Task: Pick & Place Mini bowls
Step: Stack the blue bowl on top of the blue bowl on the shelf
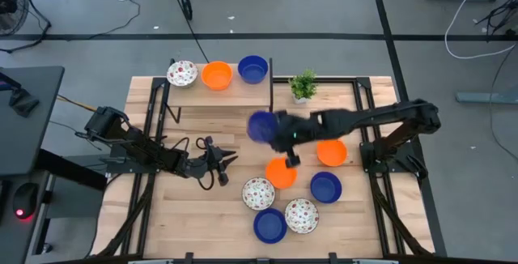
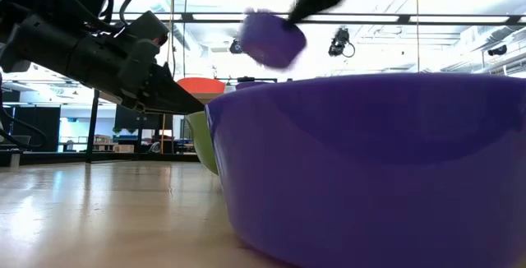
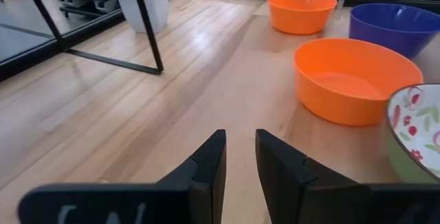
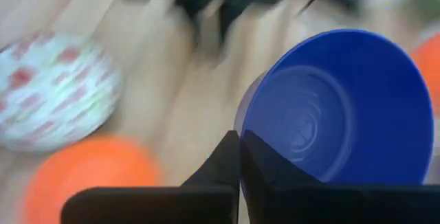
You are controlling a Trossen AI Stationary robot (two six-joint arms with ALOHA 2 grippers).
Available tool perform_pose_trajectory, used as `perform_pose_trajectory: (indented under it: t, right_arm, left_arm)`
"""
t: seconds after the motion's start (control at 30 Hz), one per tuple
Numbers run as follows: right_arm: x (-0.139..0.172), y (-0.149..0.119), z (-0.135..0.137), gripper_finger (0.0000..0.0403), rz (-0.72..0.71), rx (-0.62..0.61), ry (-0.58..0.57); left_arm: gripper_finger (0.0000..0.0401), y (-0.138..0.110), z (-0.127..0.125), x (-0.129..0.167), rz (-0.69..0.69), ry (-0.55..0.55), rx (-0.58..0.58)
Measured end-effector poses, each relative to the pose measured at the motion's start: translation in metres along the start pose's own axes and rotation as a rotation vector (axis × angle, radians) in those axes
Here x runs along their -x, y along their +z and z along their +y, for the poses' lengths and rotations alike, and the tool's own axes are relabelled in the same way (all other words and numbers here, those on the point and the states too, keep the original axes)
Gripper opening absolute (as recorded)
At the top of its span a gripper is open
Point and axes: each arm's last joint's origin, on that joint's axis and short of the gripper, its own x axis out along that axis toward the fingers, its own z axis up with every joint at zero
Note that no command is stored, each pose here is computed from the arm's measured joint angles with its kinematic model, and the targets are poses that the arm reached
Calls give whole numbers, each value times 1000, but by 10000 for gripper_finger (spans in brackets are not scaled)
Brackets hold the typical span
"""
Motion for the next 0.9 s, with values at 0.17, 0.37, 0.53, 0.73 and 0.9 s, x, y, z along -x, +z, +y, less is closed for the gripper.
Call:
perform_pose_trajectory:
  t: [0.17,0.37,0.53,0.73,0.9]
  right_arm:
    - [17,13,-66,2,-128,66,-196]
    - [4,3,-145,1,-108,33,-242]
    - [-20,-9,-180,1,26,1,-183]
    - [-39,-24,-196,2,123,-17,-154]
    - [-41,-31,-201,2,137,-34,-165]
  left_arm:
    - [83,0,0,0,4,-14,1]
    - [83,0,0,0,4,-14,7]
    - [83,0,0,0,4,-14,8]
    - [83,0,-1,0,6,-20,9]
    - [83,0,-1,0,8,-29,9]
